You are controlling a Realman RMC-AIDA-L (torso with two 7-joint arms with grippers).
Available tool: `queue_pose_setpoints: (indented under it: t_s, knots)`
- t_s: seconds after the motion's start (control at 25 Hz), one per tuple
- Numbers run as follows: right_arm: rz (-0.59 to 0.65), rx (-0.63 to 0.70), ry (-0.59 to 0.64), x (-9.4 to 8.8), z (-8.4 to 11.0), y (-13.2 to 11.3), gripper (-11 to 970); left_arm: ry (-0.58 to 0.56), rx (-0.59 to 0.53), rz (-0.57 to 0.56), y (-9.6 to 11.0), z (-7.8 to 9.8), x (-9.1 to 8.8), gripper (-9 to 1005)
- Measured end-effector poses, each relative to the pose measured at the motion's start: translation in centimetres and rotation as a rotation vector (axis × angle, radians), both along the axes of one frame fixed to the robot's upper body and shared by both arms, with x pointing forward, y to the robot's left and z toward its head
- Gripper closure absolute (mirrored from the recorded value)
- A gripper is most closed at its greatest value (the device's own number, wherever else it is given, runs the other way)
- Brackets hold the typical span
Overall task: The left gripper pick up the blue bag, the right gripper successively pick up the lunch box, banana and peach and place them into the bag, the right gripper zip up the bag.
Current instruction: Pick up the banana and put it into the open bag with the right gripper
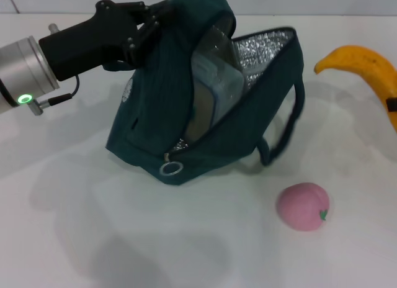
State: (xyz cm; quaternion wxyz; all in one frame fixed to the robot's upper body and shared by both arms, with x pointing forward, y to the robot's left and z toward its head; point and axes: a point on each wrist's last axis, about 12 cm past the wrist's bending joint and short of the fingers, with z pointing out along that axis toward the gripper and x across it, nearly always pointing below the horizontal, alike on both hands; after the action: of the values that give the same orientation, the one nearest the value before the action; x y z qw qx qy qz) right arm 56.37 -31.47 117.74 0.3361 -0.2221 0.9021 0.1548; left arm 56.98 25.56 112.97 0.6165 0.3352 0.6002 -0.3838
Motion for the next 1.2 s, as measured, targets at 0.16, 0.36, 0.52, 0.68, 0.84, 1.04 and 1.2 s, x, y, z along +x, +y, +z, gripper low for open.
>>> queue_pose_setpoints:
  t_s: [0.16, 0.36, 0.52, 0.68, 0.84, 1.04, 1.2]
  knots:
    - [-0.015, 0.005, -0.050, 0.4, 0.4, -0.2, 538, -0.001, -0.009, -0.017, -0.1, 0.1, -0.2, 954]
    - [0.094, 0.031, -0.217, 1.3, 1.6, 1.5, 538, -0.004, -0.015, -0.033, -0.1, 0.2, -0.3, 954]
    - [0.286, 0.015, -0.347, 1.4, 3.2, 4.3, 537, 0.003, -0.015, -0.028, 0.0, 0.1, -0.3, 954]
    - [0.448, -0.054, -0.378, 1.5, 5.2, 6.8, 537, 0.005, -0.013, -0.024, 0.0, 0.1, -0.3, 954]
    - [0.604, -0.148, -0.389, 1.9, 8.3, 9.3, 537, 0.002, -0.008, -0.026, -0.1, 0.2, 0.0, 954]
    - [0.733, -0.289, -0.372, 3.1, 11.7, 12.8, 536, 0.003, -0.002, -0.021, -0.1, 0.2, 0.1, 954]
    - [0.822, -0.397, -0.280, 3.3, 12.3, 14.8, 536, 0.001, -0.003, -0.021, -0.1, 0.2, 0.1, 954]
